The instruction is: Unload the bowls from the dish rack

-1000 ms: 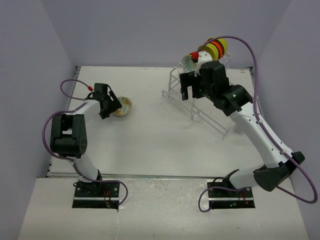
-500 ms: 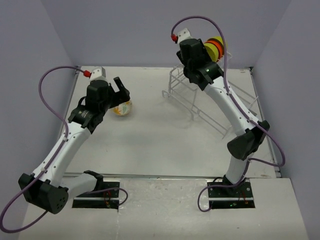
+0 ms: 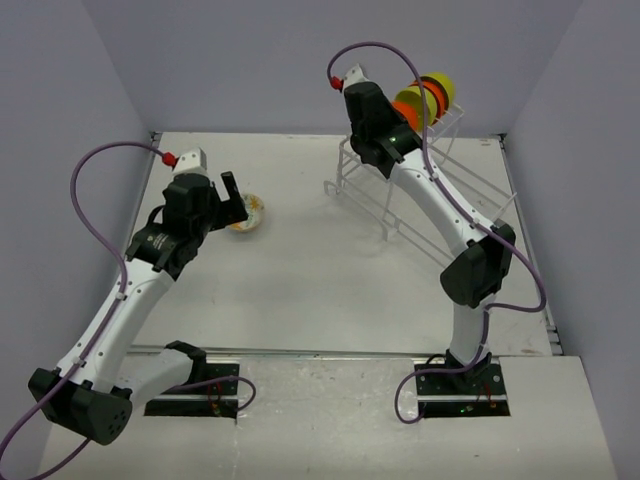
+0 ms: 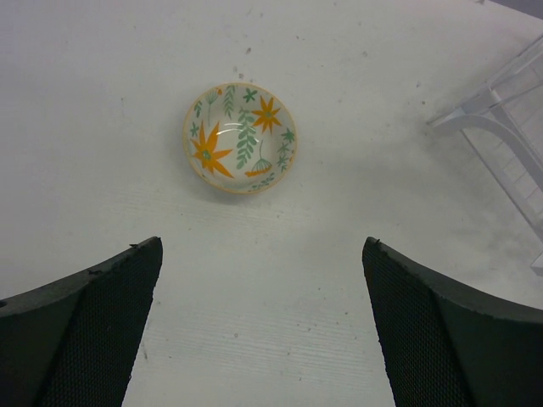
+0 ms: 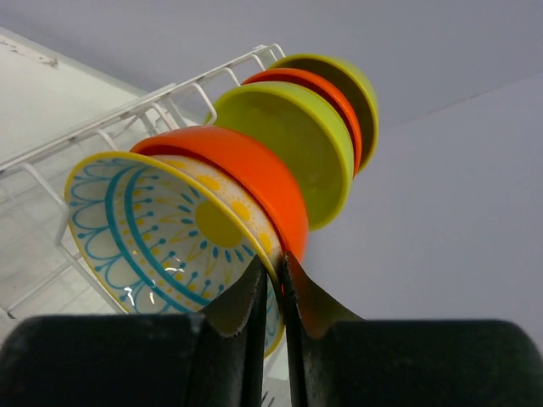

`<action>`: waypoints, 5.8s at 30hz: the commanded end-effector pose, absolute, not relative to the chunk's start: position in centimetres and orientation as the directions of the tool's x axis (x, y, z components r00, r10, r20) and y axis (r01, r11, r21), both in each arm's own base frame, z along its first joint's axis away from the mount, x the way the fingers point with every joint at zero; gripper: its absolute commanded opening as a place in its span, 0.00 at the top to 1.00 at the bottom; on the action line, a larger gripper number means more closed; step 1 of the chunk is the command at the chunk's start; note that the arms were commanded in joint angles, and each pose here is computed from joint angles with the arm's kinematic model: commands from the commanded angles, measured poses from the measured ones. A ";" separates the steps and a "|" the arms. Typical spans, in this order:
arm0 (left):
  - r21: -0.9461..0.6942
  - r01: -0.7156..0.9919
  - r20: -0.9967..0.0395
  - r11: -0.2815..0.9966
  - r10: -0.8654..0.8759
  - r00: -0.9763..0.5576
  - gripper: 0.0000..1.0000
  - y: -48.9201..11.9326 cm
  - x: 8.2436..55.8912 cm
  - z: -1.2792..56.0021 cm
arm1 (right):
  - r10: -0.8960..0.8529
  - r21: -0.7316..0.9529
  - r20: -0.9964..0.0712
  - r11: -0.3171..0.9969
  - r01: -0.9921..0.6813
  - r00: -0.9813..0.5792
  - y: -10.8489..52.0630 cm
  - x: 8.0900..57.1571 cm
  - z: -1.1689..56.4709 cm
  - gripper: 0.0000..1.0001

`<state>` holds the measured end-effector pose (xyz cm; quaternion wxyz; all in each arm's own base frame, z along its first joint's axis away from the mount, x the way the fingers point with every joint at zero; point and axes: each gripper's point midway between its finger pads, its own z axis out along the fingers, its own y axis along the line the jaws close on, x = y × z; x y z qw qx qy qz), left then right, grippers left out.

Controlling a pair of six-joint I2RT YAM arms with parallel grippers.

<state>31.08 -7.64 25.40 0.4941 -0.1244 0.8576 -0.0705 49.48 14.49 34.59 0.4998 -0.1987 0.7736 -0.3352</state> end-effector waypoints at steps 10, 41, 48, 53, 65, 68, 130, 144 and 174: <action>-0.186 -0.169 -0.834 0.968 -0.247 -0.493 0.00 -7.1 32.2 24.4 | -0.606 -0.675 -0.737 0.683 0.281 -0.299 12.5 46.9 42.3 1.00; -0.368 0.466 -0.907 0.804 -0.200 -0.372 0.00 -22.7 35.0 36.5 | -0.063 0.037 -0.937 0.961 -0.275 -0.344 25.1 38.4 39.1 1.00; -0.281 0.316 -0.899 0.906 -0.133 -0.418 0.19 -21.6 36.8 33.4 | 0.007 0.163 -0.925 0.912 -0.378 -0.381 26.5 35.7 38.7 1.00; -0.297 0.333 -0.875 0.895 -0.115 -0.470 0.31 -22.8 37.2 31.5 | 0.040 0.246 -0.908 0.857 -0.453 -0.418 28.4 34.5 38.4 1.00; -0.264 0.005 -0.843 0.965 -0.228 -0.488 1.00 -16.8 39.2 28.5 | 0.032 0.204 -0.906 0.906 -0.370 -0.422 27.1 35.7 36.9 0.01; -0.322 -0.137 -0.765 0.937 -0.343 -0.545 1.00 -11.5 40.4 24.2 | 0.045 0.182 -0.914 0.934 -0.308 -0.403 24.3 35.5 37.0 0.01; -0.335 0.087 -0.807 0.938 -0.238 -0.540 0.00 -6.9 32.2 26.7 | -0.462 -0.541 -0.794 0.834 0.111 -0.395 9.9 46.8 39.6 0.28; -0.334 0.138 -0.812 0.932 -0.211 -0.544 0.00 -8.0 32.0 26.2 | -0.549 -0.649 -0.716 0.750 0.124 -0.431 10.6 51.3 35.2 0.61; -0.267 0.371 -0.892 0.889 -0.082 -0.444 0.00 -17.1 32.3 31.6 | -0.464 -0.556 -0.828 0.753 0.352 -0.316 8.4 46.6 42.8 1.00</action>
